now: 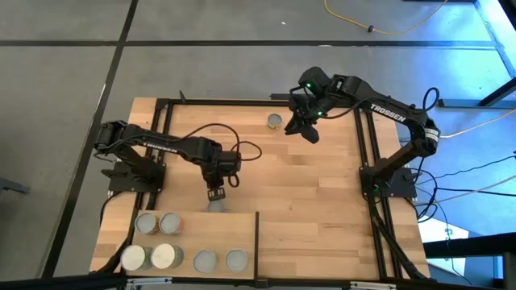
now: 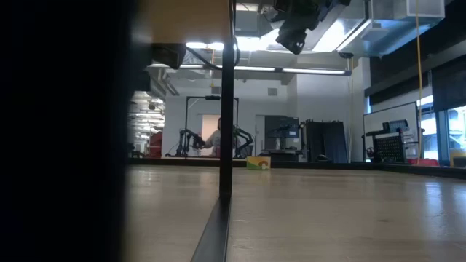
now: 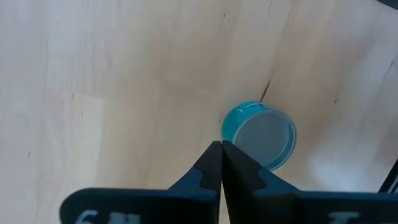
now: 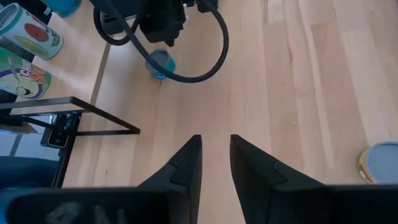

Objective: Pick and place cans onto a shelf
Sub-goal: Put the blue tuna can on the shelf

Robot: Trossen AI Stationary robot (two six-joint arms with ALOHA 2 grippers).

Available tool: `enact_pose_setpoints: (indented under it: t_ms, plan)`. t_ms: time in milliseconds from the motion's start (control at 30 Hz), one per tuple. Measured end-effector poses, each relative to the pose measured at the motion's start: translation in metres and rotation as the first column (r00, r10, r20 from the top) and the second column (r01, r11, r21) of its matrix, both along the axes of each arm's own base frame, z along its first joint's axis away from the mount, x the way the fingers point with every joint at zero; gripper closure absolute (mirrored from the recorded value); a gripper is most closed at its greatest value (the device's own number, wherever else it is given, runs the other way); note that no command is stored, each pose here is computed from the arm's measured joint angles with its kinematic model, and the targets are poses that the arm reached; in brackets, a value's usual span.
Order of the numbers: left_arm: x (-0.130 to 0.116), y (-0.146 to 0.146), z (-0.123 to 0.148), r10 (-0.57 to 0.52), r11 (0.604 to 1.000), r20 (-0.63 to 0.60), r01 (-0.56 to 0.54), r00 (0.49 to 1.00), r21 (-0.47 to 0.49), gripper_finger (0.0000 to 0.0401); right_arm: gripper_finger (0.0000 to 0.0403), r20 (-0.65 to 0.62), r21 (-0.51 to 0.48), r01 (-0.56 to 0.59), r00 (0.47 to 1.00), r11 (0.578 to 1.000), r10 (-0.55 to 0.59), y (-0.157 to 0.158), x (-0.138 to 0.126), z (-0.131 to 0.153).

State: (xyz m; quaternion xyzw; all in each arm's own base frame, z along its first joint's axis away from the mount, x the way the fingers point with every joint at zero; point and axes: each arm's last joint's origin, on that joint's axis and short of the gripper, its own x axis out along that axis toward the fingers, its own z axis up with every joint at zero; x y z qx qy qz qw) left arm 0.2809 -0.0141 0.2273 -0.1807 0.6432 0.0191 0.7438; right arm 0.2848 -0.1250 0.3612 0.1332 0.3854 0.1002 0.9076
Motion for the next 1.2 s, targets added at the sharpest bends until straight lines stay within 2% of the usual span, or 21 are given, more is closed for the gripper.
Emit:
enact_pose_setpoints:
  t_ms: [133, 267, 567, 900, 1200]
  plan:
    - [0.0, -0.004, 0.0, -0.004, 0.999, -0.004, 0.004, 1.0, -0.033, 0.0398, 0.0318, -0.008, 0.004, 0.0, 1.0, 1.0, 0.0, 0.0, -0.001, 0.0]
    - [0.0, -0.001, 0.0, 0.071, 0.997, -0.011, -0.07, 0.997, 0.045, 0.039, 0.0318, -0.008, 0.004, 0.0, 1.0, 1.0, 0.0, 0.0, 0.0, -0.001]
    - [0.0, -0.001, -0.008, 0.102, 0.994, -0.075, -0.099, 0.992, 0.041, 0.0355, 0.0318, -0.008, 0.006, 0.003, 1.0, 1.0, -0.003, 0.0, 0.0, 0.0]
    - [0.006, -0.004, -0.031, 0.084, 0.996, -0.199, -0.088, 0.976, -0.012, 0.0347, 0.0318, -0.003, 0.003, -0.011, 1.0, 1.0, 0.011, 0.004, 0.002, 0.0]
    - [0.01, -0.004, -0.038, 0.056, 0.997, -0.21, -0.066, 0.976, -0.041, 0.0349, 0.0318, -0.008, 0.004, -0.025, 1.0, 1.0, 0.025, 0.009, 0.003, 0.0]
